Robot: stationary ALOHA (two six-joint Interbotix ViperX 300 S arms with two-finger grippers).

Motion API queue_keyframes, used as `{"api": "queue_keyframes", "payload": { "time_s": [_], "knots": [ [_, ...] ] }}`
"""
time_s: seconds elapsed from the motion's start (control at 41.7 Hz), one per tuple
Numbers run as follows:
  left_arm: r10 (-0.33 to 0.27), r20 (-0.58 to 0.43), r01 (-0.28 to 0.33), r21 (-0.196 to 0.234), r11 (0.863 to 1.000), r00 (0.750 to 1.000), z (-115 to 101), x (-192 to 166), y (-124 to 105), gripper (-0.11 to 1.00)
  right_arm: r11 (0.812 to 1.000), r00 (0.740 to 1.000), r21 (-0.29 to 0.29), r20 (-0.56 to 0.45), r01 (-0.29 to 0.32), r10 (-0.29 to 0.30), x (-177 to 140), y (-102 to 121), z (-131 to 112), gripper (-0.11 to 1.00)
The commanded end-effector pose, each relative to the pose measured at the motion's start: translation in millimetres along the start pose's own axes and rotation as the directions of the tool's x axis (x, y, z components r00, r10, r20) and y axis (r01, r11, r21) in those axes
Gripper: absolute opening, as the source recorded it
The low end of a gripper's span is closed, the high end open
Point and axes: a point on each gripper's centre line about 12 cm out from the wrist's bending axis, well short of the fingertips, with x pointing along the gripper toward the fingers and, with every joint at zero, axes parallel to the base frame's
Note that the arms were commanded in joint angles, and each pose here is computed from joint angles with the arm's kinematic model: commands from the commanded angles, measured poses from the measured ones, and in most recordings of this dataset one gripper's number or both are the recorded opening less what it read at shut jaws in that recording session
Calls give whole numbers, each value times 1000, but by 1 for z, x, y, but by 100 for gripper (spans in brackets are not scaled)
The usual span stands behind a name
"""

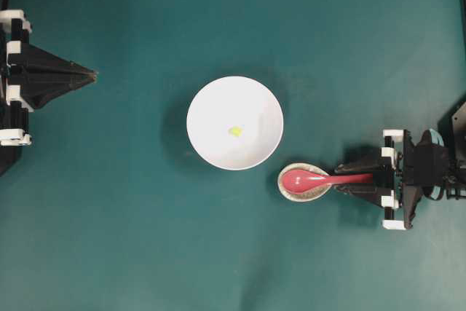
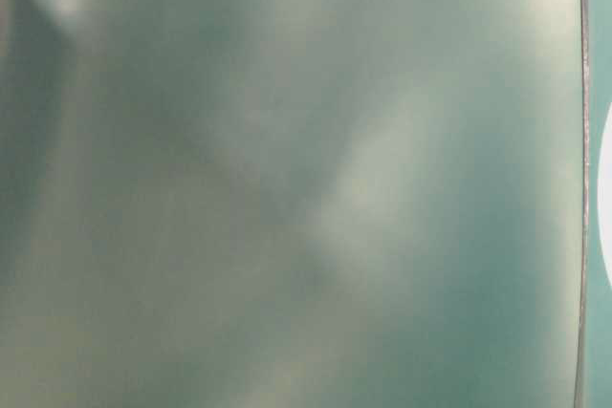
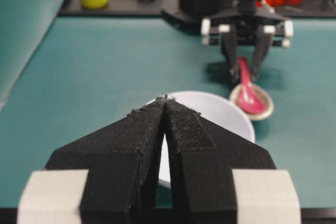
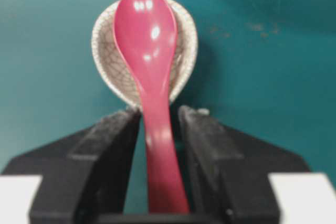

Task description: Scoop the yellow hexagonal prism block from the bowl with a spoon using the right arm.

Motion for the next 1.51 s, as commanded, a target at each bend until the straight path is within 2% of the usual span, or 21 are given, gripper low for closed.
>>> {"api": "queue_keyframes", "payload": {
  "time_s": [0.0, 0.312, 0.72, 1.128, 1.32, 1.488],
  "knots": [
    [4, 23, -4, -2, 1000, 1000, 8, 2, 1, 0, 1000, 1000, 18, 15, 1, -1, 0, 0, 4, 44],
    [4, 26, -4, -2, 1000, 1000, 9, 2, 1, 0, 1000, 1000, 26, 11, 1, -1, 1, 1, 3, 43],
    [4, 24, -4, -2, 1000, 1000, 9, 2, 1, 0, 1000, 1000, 30, 16, -1, 1, 2, 2, 4, 30],
    [4, 23, -4, -2, 1000, 1000, 8, 2, 1, 0, 999, 1000, 43, -10, -3, 4, 2, 3, 1, 30],
    [4, 23, -4, -2, 1000, 1000, 8, 2, 1, 0, 997, 999, 75, -39, 0, 3, -1, 0, -1, 36],
    [4, 23, -4, -2, 1000, 1000, 8, 2, 1, 0, 997, 999, 74, -34, -13, 15, -7, -3, 1, 40]
  ]
}}
